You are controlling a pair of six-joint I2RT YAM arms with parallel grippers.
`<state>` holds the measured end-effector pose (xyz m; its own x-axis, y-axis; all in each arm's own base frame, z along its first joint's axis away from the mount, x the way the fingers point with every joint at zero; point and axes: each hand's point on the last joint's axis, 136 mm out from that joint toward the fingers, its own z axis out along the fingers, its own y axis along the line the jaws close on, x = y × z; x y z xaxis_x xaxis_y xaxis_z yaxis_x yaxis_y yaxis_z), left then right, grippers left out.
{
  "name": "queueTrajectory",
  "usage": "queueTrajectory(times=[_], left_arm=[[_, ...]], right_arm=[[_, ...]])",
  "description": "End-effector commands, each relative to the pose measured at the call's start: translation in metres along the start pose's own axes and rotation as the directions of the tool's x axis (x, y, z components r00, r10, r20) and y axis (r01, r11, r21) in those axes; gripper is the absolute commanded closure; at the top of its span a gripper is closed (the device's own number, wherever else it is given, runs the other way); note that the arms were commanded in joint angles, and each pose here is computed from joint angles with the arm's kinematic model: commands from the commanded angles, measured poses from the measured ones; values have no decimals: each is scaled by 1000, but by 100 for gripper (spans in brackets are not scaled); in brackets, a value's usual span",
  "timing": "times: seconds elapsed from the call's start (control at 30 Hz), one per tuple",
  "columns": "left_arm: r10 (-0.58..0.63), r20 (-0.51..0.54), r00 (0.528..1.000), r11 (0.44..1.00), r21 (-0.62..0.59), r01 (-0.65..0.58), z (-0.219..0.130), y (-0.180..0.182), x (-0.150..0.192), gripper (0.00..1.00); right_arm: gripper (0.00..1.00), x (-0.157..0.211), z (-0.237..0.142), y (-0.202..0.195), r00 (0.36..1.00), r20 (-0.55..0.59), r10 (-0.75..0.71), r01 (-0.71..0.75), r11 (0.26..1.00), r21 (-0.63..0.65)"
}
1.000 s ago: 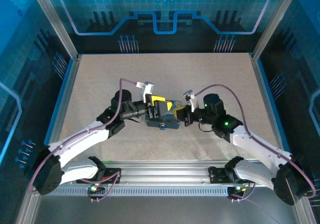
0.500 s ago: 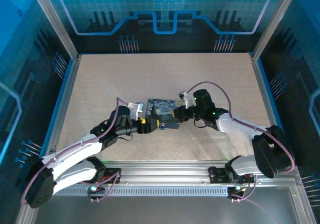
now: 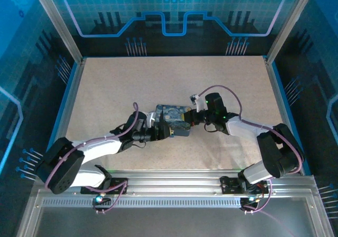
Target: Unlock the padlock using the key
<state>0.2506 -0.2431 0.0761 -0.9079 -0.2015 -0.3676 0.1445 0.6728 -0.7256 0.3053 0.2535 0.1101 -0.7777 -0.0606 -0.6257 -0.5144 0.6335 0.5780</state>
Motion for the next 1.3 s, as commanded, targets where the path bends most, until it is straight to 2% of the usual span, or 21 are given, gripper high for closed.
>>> queueTrajectory(times=[0.0, 0.27, 0.4, 0.53, 0.8, 1.27], left_arm=[[32, 58, 998, 997, 64, -36, 2, -16, -28, 17], [98, 109, 989, 994, 34, -102, 8, -5, -62, 17], [147, 127, 981, 989, 10, -149, 7, -2, -68, 17], [186, 146, 972, 983, -33, -183, 0, 8, -60, 17], [302, 114, 946, 951, -108, -290, 1, 13, -27, 18], [476, 18, 880, 855, -244, -457, 43, 13, -11, 22]], right_arm=[[99, 1, 3, -5, 1000, -7, 17, -17, 1000, -12], [100, 8, 9, -13, 999, -28, 42, -42, 999, 2], [100, 11, 11, -17, 998, -35, 58, -57, 998, 14], [100, 14, 11, -21, 997, -41, 67, -66, 997, 37], [100, 16, 11, -24, 997, -44, 66, -64, 997, 50], [100, 18, 9, -26, 997, -47, 62, -59, 996, 66]])
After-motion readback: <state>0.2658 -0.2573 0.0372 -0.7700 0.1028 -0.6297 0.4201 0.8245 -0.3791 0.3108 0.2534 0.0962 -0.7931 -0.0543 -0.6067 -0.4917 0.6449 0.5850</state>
